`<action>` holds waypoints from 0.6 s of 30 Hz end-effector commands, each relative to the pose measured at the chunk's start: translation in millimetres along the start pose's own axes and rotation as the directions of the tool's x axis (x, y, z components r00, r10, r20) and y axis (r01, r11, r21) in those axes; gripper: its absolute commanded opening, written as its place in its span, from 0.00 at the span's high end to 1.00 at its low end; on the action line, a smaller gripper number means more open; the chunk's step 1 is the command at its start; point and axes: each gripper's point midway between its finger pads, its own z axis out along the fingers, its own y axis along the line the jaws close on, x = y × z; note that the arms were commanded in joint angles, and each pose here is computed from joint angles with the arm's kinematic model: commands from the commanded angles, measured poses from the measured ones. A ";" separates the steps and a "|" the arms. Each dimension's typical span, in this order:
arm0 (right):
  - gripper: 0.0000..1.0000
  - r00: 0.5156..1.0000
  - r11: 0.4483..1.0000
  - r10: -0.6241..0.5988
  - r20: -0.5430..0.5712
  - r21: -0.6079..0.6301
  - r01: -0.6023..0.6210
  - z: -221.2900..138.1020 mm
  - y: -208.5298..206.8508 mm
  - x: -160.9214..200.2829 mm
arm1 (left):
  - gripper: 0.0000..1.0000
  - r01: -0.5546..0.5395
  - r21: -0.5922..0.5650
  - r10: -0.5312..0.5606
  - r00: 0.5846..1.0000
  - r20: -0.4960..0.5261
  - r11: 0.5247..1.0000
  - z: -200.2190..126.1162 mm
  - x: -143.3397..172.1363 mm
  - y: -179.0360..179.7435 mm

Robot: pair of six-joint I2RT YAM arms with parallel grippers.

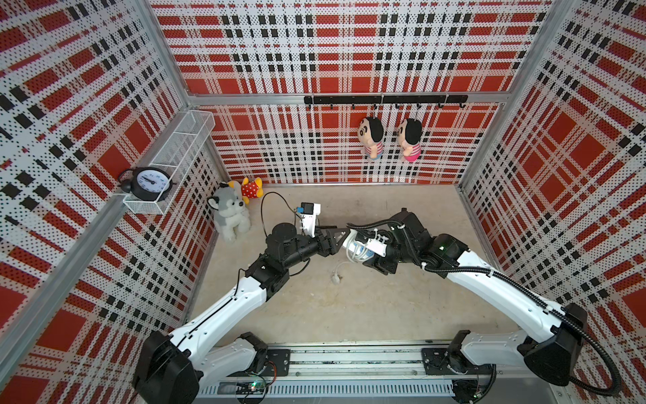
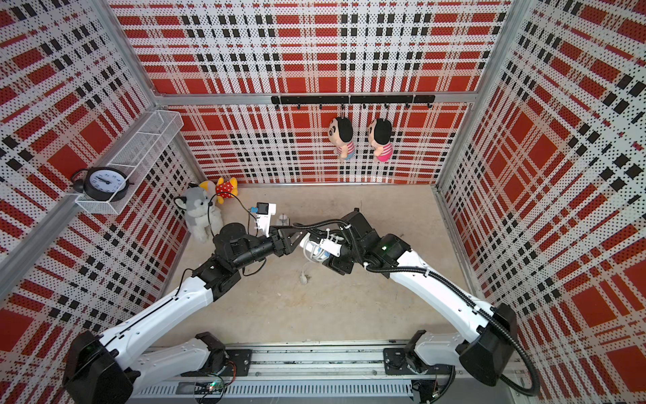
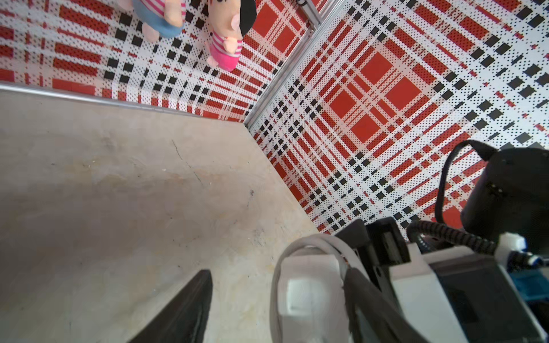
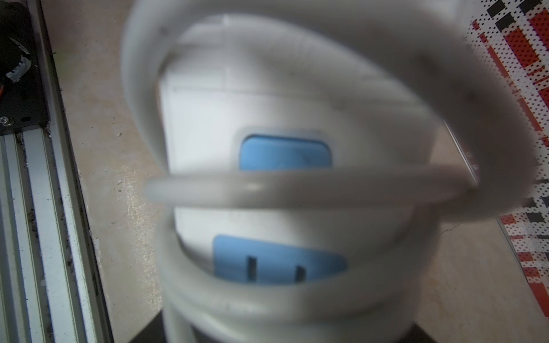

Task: Unwrap the cord wrapped around the power strip
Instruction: Pick up the power strip from the center of the board.

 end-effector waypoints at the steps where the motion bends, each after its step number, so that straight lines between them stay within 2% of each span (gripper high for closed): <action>1: 1.00 0.992 0.997 -0.074 0.105 0.039 0.070 -11.0 -11.7 -31.5 | 0.31 0.021 0.016 -0.020 0.999 -0.037 1.000 -4.9 6.2 -7.7; 3: 1.00 0.990 0.996 -0.085 0.112 0.039 0.081 -10.8 -12.8 -35.3 | 0.38 0.021 -0.005 -0.022 0.999 -0.045 1.000 -4.9 8.3 -3.5; 7: 1.00 0.989 0.994 -0.101 0.109 0.046 0.097 -8.5 -16.0 -38.1 | 0.44 0.022 -0.014 -0.023 0.997 -0.071 1.000 -2.6 13.4 -0.7; 15: 1.00 0.979 0.990 -0.140 0.146 0.043 0.135 -7.5 -18.5 -52.6 | 0.43 0.051 0.070 -0.043 0.993 -0.114 0.996 2.2 19.2 -13.8; 18: 1.00 0.978 0.988 -0.153 0.144 0.041 0.149 -5.7 -18.7 -53.2 | 0.50 0.057 0.094 -0.046 0.992 -0.114 0.994 1.5 17.8 -18.7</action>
